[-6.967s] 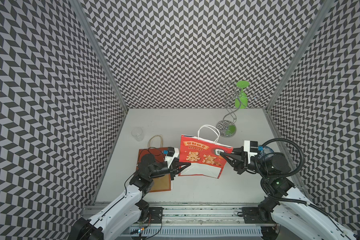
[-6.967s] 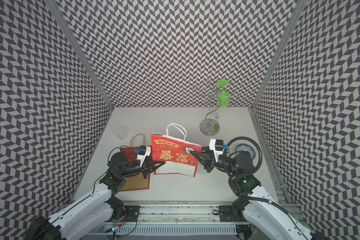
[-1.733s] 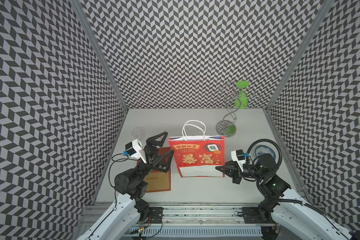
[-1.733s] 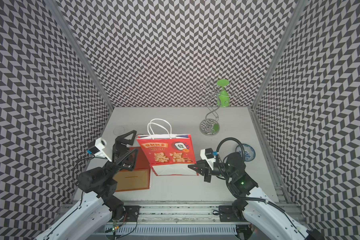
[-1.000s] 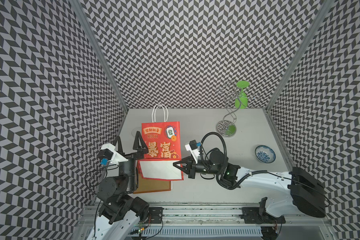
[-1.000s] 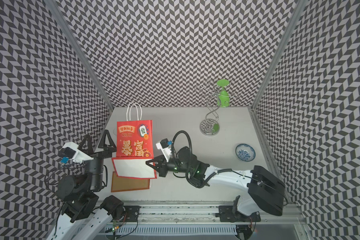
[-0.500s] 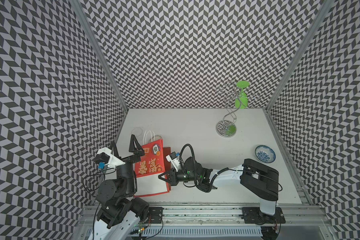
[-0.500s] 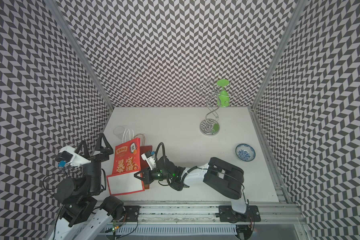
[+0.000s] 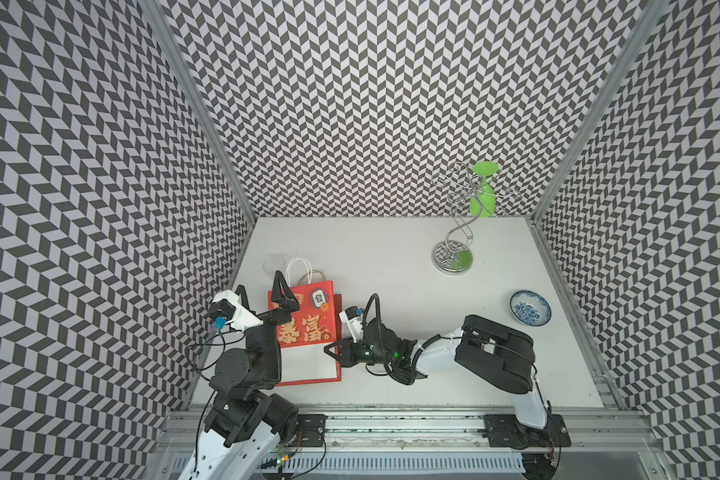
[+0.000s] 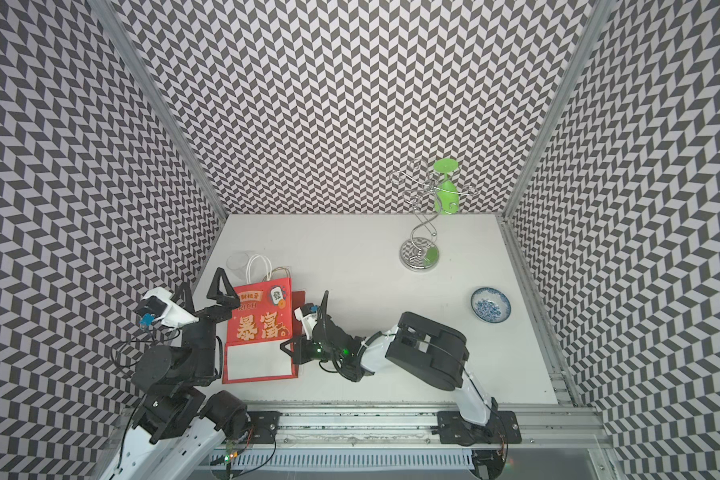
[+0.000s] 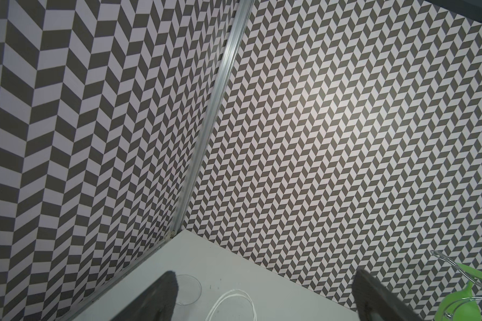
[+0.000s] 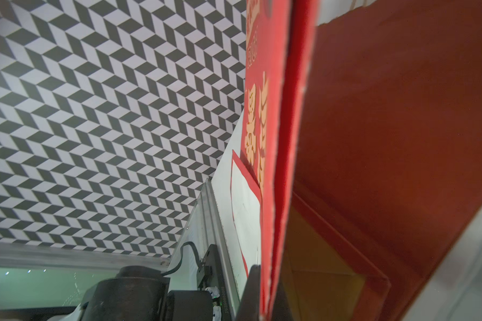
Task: Put away the paper bag
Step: Place the paper bag at the center of the board.
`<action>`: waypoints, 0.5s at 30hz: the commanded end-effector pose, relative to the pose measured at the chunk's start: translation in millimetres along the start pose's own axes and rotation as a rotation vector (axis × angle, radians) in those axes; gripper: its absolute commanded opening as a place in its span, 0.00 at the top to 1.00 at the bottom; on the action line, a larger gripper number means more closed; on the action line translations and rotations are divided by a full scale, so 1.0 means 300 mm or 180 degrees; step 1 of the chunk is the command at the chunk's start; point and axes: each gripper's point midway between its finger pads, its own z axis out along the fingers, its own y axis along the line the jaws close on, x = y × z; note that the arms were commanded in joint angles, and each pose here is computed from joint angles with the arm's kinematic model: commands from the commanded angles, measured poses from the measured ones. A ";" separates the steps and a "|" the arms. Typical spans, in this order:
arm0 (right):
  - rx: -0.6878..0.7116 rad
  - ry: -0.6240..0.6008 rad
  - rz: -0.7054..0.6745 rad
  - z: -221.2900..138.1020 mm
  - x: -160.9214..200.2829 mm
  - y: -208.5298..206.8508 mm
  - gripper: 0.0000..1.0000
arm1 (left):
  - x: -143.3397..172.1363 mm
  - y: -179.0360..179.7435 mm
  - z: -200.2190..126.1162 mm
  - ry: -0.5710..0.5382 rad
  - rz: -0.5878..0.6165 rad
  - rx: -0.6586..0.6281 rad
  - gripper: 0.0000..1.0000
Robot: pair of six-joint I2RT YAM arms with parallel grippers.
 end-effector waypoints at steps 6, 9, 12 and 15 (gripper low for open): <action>0.0512 -0.0325 0.0077 -0.030 -0.048 -0.102 0.58 | 0.065 0.003 0.015 0.0128 -0.0089 -0.0027 0.02; 0.0674 -0.0462 -0.0028 -0.066 -0.079 -0.110 0.36 | 0.091 0.005 0.019 0.0176 -0.0063 -0.0038 0.02; 0.0897 -0.0718 -0.0180 -0.142 -0.135 -0.117 0.16 | 0.138 0.009 0.032 0.0254 0.0036 -0.0073 0.00; 0.1269 -0.1062 -0.0401 -0.258 -0.211 -0.129 0.01 | 0.222 0.012 0.058 0.0401 0.0062 -0.0088 0.00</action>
